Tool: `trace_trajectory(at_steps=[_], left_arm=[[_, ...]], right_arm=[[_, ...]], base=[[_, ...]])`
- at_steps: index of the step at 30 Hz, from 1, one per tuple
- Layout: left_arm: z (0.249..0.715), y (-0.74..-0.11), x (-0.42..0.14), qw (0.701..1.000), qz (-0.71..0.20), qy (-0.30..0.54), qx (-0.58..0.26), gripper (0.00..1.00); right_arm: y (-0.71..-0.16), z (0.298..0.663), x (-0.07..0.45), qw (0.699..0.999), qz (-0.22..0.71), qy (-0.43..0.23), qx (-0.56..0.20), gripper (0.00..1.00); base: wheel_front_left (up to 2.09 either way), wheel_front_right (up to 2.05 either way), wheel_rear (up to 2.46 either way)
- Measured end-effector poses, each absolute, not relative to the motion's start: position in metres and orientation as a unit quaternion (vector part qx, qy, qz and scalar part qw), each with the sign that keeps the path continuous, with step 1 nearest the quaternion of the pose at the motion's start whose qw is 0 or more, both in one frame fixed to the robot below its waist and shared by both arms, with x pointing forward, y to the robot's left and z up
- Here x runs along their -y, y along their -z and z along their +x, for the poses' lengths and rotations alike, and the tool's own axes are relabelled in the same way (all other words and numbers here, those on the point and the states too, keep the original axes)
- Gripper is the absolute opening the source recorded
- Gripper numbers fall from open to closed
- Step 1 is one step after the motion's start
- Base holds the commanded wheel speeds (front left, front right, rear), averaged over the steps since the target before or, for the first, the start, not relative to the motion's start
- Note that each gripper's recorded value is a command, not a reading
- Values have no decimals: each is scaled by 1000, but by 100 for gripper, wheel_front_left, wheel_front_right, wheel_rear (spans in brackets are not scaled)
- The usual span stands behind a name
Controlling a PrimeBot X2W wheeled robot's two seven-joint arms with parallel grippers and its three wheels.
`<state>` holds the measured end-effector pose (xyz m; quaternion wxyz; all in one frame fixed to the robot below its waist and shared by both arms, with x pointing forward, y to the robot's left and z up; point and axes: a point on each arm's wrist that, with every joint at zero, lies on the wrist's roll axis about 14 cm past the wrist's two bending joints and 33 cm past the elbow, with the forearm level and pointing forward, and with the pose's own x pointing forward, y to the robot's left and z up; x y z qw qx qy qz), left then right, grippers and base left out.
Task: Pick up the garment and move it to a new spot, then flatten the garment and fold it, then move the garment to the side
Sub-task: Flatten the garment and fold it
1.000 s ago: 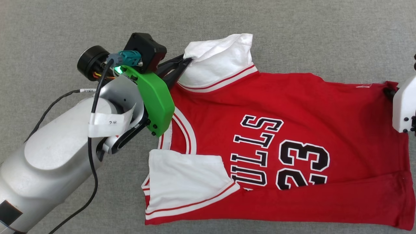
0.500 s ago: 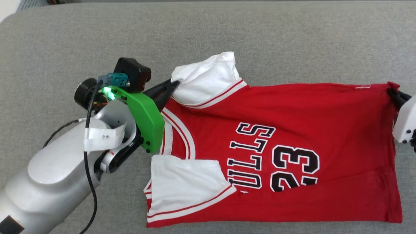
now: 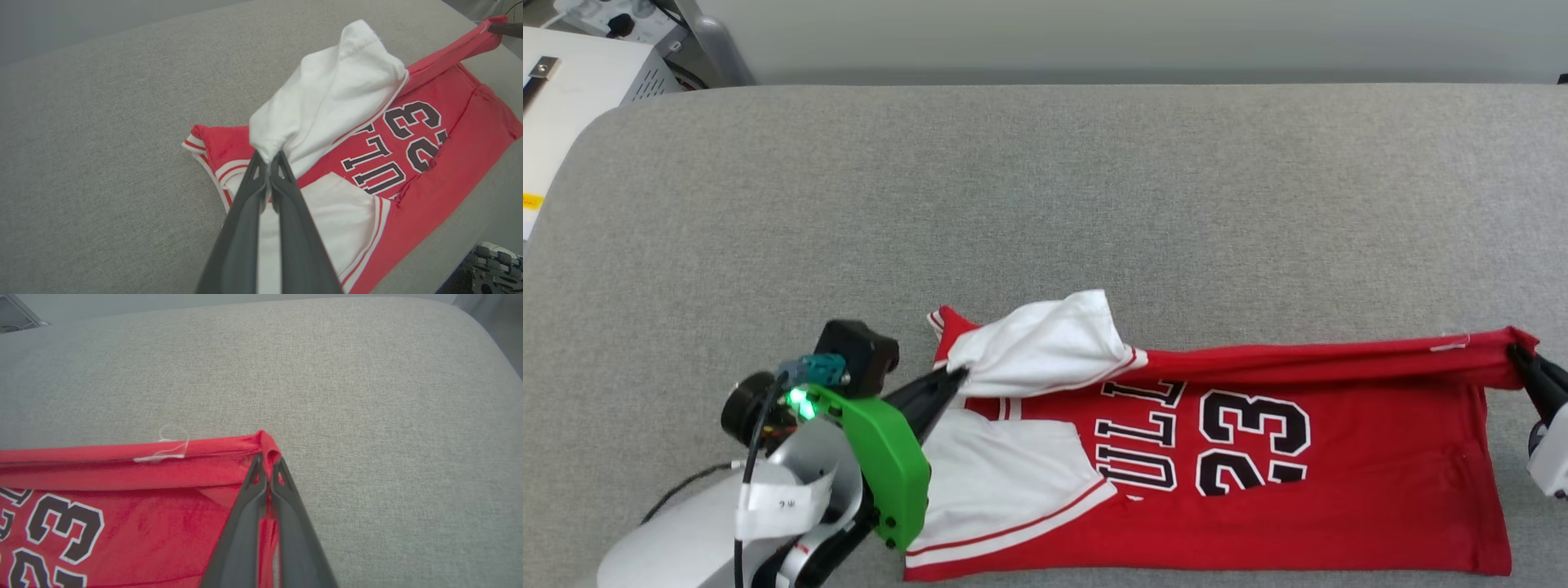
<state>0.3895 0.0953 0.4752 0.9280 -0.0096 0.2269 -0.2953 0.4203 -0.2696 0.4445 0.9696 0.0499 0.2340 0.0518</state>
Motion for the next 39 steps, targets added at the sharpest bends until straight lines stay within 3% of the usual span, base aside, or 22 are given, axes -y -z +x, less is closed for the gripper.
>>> trace_trajectory(at_steps=[8, 19, 20, 21, 22, 32, 39], left_arm=[[341, -445, -102, 915, -35, 281, -289, 0], [328, -417, -103, 908, -33, 274, -315, 0], [327, -414, -104, 907, -31, 274, -319, 13], [326, -410, -105, 906, -27, 273, -323, 80], [325, -407, -106, 905, -20, 274, -325, 100], [317, -406, -113, 913, -7, 266, -310, 100], [335, -449, -122, 948, -30, 229, -219, 100]], right_arm=[[-429, 382, 262, 960, 74, -62, -262, 0], [-411, 355, 262, 947, 46, -84, -308, 0], [-409, 354, 261, 945, 44, -86, -311, 0], [-407, 353, 261, 944, 41, -88, -315, 58], [-405, 351, 261, 943, 39, -89, -320, 100], [-417, 344, 260, 945, 52, -96, -309, 100], [-458, 355, 273, 962, 85, -75, -247, 100]], base=[[0, 0, 0], [0, 0, 0], [0, 0, 0], [0, 0, 0], [0, 0, 0], [0, 0, 0], [0, 0, 0]])
